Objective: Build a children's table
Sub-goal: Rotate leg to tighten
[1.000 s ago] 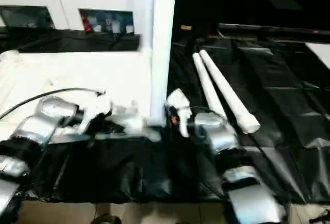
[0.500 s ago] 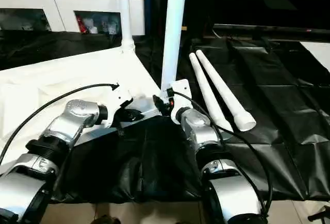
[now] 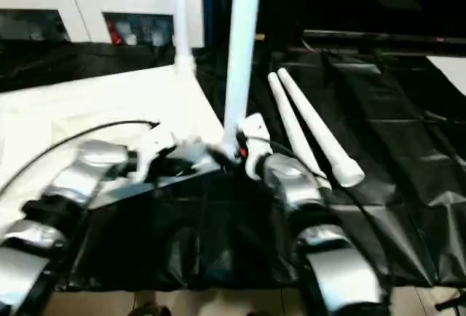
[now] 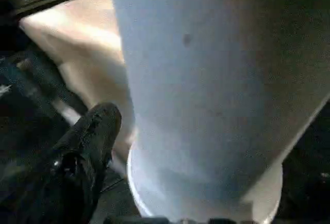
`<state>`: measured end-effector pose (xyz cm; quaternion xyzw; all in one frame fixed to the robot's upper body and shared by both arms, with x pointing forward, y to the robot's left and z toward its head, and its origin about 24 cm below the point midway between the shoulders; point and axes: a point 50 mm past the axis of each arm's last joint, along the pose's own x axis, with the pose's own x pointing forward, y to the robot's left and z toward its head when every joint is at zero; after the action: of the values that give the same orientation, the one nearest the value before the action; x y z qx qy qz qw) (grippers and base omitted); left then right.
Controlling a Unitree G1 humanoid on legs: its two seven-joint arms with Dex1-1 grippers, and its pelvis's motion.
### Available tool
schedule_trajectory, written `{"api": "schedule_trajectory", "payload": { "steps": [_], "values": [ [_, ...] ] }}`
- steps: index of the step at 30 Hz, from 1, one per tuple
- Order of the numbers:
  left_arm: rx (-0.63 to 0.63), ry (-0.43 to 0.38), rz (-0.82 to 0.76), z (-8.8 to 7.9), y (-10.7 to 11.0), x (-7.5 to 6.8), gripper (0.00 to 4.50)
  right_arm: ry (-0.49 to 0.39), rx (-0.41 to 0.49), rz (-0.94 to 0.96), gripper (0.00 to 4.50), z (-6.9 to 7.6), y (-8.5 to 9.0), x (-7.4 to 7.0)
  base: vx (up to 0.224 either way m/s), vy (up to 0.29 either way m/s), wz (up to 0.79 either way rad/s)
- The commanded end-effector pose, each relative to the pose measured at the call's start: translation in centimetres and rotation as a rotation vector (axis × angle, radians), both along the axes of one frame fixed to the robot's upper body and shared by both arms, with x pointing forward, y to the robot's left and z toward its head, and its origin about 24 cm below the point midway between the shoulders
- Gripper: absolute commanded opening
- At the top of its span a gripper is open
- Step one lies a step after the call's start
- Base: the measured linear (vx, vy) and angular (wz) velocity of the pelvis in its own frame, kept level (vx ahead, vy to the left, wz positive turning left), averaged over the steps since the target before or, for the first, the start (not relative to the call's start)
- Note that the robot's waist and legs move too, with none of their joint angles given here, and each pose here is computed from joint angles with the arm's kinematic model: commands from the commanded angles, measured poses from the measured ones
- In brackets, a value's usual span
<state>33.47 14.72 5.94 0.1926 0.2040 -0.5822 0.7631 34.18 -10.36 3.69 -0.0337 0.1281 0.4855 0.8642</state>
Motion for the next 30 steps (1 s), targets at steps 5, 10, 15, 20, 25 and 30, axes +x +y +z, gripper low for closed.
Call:
{"api": "schedule_trajectory", "payload": {
  "steps": [5,10,15,20,25,30],
  "values": [
    [-0.034,0.026,-0.18,0.7,-0.8,-0.9,0.0,0.046,-0.034,0.277,3.73,0.4,-0.1,-1.3,0.0,0.0,0.0],
    [-0.024,0.06,-0.219,0.7,-0.1,-1.2,0.0,0.087,-0.07,0.402,3.36,0.4,-0.4,-2.0,0.0,0.0,0.0],
    [-0.019,0.074,-0.239,0.7,0.1,-1.3,0.0,0.102,-0.063,0.428,3.05,0.5,-0.3,-2.2,0.0,0.0,0.0],
    [-0.022,0.079,-0.234,0.5,0.1,-1.4,0.0,0.131,-0.013,0.403,2.81,0.4,-0.1,-2.3,0.0,0.0,0.0],
    [-0.062,0.038,-0.09,0.5,-1.1,-0.3,0.0,0.08,-0.015,0.176,2.79,-0.1,0.4,-1.3,0.0,0.0,0.0],
    [-0.095,0.003,0.03,0.5,-3.4,0.6,0.0,0.081,-0.037,-0.117,2.78,-1.2,1.4,-0.3,0.0,0.0,0.0]
  ]
}}
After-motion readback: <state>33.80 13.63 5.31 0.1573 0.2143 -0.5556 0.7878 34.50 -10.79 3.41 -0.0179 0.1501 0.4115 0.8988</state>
